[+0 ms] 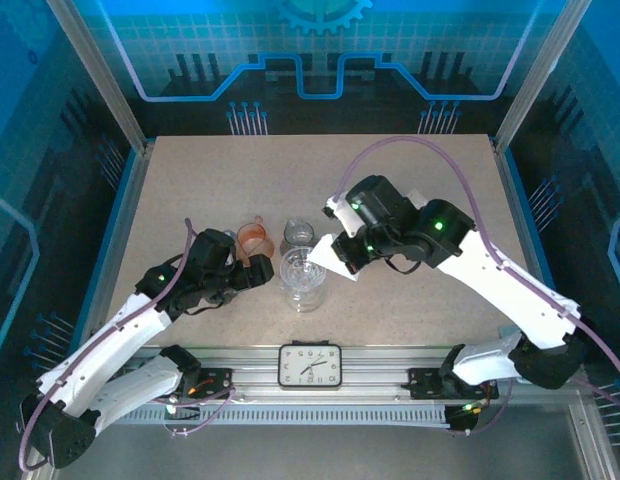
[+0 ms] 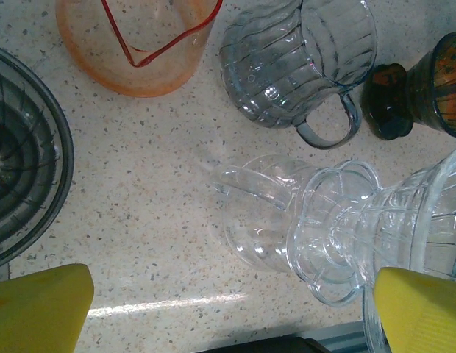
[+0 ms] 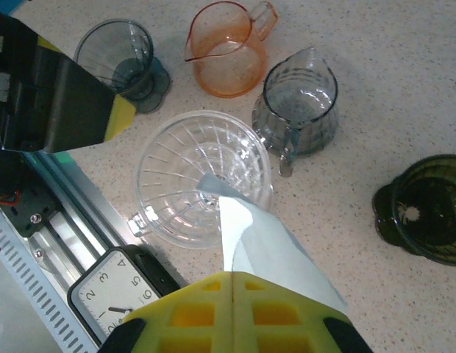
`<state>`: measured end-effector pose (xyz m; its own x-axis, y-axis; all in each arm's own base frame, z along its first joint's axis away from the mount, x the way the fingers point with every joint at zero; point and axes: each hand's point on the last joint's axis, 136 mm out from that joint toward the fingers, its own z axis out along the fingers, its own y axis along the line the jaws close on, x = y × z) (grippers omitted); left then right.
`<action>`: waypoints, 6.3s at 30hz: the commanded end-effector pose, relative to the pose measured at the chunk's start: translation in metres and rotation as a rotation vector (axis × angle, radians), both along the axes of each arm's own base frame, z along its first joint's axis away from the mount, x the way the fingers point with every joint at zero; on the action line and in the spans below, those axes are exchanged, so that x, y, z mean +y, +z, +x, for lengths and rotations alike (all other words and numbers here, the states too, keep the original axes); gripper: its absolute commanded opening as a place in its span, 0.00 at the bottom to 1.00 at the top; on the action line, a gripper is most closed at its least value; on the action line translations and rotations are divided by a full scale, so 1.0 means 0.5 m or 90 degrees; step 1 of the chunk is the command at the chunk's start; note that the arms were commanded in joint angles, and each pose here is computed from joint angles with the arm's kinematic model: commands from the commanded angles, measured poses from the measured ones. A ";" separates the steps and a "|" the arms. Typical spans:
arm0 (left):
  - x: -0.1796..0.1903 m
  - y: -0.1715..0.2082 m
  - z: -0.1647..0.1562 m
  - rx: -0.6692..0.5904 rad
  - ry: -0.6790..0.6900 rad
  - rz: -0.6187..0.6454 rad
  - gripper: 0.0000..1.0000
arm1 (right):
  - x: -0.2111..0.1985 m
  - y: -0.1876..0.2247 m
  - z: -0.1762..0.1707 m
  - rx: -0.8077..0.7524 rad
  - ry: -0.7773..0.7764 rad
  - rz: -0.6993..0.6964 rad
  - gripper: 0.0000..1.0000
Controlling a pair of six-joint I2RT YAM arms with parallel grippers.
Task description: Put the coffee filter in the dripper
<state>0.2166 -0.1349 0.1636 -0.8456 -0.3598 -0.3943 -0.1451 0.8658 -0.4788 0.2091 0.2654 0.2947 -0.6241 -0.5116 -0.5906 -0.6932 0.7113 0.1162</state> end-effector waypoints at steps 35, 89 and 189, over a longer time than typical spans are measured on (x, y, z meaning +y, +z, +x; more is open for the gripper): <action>-0.029 0.035 -0.007 -0.008 -0.061 -0.069 0.99 | 0.167 -0.163 -0.015 0.089 0.140 -0.194 0.02; -0.164 0.079 -0.006 0.057 -0.248 -0.094 0.40 | 0.017 -0.159 0.101 0.034 -0.074 -0.072 0.61; -0.151 0.019 0.020 0.085 -0.209 -0.151 0.47 | 0.068 -0.366 0.074 0.131 -0.092 -0.190 0.68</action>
<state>0.2290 -0.2080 0.1766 -0.9617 -0.1361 -0.2380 0.0533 0.7586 -0.6494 0.2474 0.3047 0.1254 -0.7750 -0.5462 -0.3180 -0.5819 0.8130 0.0217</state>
